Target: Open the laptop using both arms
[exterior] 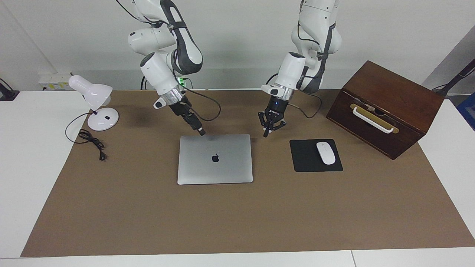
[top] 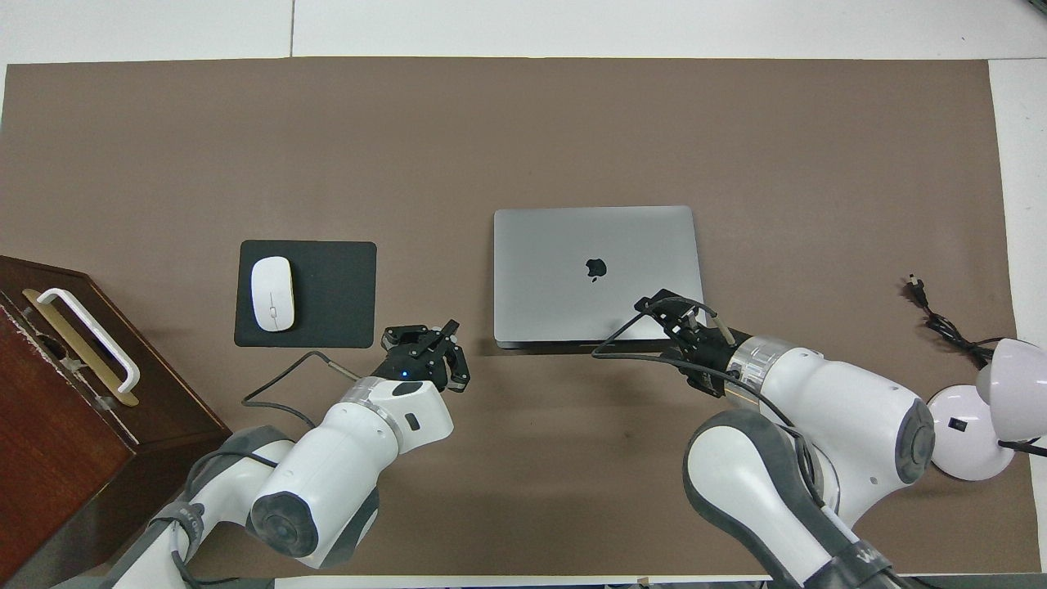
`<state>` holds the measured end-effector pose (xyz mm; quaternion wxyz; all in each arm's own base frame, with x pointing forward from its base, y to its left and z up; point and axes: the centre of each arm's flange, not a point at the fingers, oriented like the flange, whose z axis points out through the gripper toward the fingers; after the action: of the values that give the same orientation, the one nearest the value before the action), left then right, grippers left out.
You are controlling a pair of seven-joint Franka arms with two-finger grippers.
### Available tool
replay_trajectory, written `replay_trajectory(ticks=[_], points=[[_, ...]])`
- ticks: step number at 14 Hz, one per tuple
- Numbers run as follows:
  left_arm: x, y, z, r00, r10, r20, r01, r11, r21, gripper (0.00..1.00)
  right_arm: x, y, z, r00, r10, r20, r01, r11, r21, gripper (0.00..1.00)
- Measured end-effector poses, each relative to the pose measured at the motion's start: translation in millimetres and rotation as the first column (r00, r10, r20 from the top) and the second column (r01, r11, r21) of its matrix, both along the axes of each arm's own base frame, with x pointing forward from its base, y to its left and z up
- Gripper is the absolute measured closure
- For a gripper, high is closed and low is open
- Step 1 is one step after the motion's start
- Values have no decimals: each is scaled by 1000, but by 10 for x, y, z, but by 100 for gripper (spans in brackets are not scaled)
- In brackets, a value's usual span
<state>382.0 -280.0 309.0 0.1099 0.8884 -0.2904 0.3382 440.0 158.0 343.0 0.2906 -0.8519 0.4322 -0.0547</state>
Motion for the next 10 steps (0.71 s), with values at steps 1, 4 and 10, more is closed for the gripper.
replay_trajectory(ticks=[1, 4, 10], points=[[-32, -42, -132, 1000, -9, -6, 9, 1000, 2, 99, 1, 0, -26, 1000, 0, -5, 0, 1000, -3, 0], [-15, -101, -261, 1000, -16, -14, 16, 1000, 5, 99, 1, -1, -85, 1000, -1, -16, 0, 1000, -8, 0], [85, -322, -234, 999, -39, 4, 39, 999, -11, 99, 2, -1, -113, 1000, -1, -21, 0, 1000, -11, 0]])
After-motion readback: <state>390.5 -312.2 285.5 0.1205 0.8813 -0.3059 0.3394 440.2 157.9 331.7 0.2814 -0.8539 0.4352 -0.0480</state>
